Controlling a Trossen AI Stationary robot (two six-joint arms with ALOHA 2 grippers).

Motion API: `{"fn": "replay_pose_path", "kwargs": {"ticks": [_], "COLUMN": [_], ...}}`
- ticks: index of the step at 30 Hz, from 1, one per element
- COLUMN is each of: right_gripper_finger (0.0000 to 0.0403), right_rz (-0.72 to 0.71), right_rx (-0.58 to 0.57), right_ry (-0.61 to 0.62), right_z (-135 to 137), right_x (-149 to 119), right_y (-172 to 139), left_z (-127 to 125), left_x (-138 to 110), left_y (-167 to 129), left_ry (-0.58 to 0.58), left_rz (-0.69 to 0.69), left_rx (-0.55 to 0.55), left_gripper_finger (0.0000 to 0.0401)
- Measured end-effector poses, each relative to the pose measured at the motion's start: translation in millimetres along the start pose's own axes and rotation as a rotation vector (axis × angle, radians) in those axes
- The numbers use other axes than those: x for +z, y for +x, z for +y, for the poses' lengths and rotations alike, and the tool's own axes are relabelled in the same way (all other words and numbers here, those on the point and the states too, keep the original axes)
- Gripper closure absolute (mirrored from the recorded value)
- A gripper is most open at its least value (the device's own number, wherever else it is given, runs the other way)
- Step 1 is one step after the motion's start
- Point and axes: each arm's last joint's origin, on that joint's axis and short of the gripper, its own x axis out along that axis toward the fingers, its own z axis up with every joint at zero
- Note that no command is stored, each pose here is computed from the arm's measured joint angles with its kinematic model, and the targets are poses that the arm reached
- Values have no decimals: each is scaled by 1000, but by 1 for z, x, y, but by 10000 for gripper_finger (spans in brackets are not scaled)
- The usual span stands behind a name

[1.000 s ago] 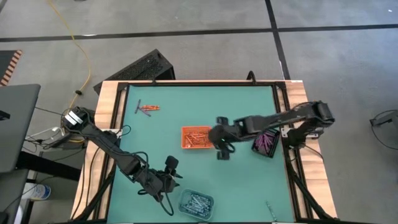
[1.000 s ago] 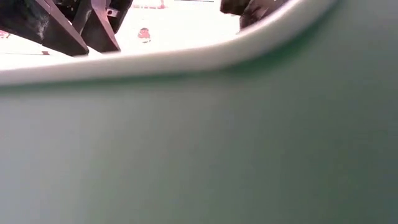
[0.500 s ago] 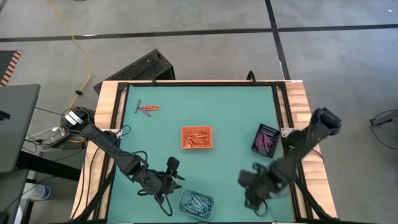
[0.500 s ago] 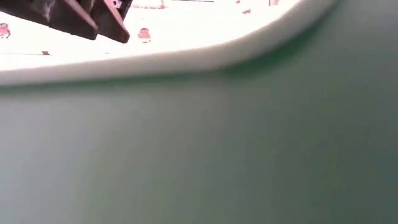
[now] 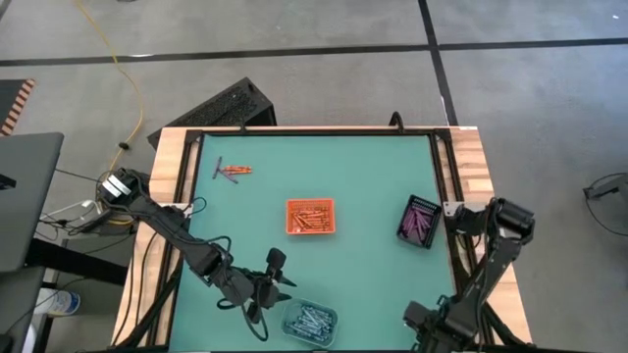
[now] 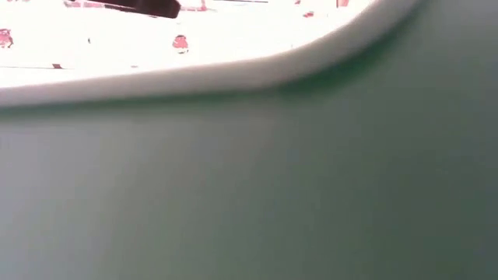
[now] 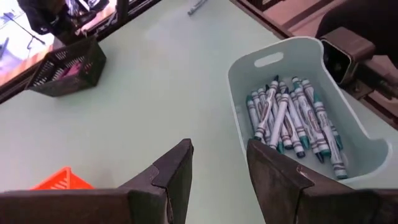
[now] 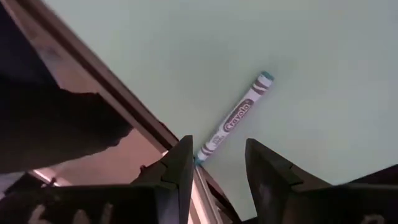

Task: Sort crayons
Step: Put the blue crayon into the blue bin

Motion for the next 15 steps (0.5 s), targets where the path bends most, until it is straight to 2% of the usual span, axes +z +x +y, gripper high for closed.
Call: {"fn": "replay_pose_path", "kwargs": {"ticks": [4,7,15], "right_gripper_finger": [265,265,265], "right_rz": [7,-38,-87], "right_rx": [-24,-19,-34], "right_ry": [52,88,159], "right_z": [0,-1,-4], "right_x": [-7,-12,-20], "right_y": [7,9,13], "left_z": [4,7,7], "left_x": [-1,-1,-2], "left_y": [2,3,3], "left_ry": [-5,-10,-35], "left_rz": [3,7,9], "left_rx": [11,17,-27], "left_gripper_finger": [259,259,259]}}
